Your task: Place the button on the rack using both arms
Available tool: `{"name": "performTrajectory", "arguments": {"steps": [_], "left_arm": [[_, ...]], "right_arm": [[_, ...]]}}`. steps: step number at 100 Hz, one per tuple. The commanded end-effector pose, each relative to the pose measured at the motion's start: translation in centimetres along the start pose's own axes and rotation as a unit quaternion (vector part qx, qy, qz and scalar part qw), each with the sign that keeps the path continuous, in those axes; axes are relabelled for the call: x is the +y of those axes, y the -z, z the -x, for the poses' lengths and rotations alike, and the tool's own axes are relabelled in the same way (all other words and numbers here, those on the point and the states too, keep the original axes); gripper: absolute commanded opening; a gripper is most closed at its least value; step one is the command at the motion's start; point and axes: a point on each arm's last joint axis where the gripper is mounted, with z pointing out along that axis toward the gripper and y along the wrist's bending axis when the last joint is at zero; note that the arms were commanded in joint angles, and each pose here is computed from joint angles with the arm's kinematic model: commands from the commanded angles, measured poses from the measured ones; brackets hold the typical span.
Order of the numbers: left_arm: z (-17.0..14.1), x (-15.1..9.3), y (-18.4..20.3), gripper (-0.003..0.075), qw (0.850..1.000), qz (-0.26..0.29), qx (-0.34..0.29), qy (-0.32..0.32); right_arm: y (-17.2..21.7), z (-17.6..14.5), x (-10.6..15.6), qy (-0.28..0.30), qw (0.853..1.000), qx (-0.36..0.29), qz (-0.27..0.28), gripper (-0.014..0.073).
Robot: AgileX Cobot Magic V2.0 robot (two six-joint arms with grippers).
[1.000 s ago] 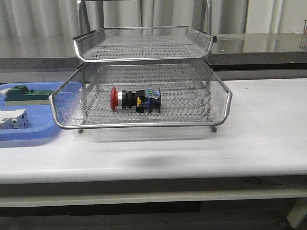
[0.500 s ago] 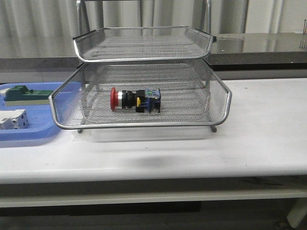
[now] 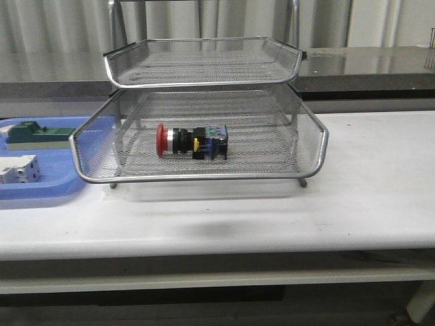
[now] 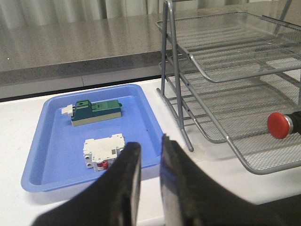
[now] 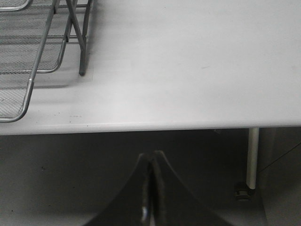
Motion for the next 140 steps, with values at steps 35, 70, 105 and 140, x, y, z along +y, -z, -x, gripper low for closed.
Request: {"name": "performTrajectory", "arguments": {"steps": [35, 70, 105, 140], "left_arm": [[1.6, 0.4, 0.2, 0.0004, 0.999, 0.017, -0.045, 0.012], [1.6, 0.4, 0.2, 0.0004, 0.999, 0.017, -0.045, 0.012], [1.6, 0.4, 0.2, 0.0004, 0.999, 0.017, -0.045, 0.012], [1.6, 0.4, 0.2, 0.0004, 0.999, 0.017, -0.045, 0.012]], "right_arm": [[0.7, 1.5, 0.0, 0.006, 0.999, -0.051, 0.002, -0.0071], [0.7, 1.7, 0.3, -0.006, 0.998, -0.059, 0.019, -0.0071], [-4.4, 2.2, 3.2, -0.038, 0.992, 0.049, 0.107, -0.0071], [-11.5, 1.9, 8.4, 0.001, 0.972, 0.154, 0.178, -0.0071]]}}
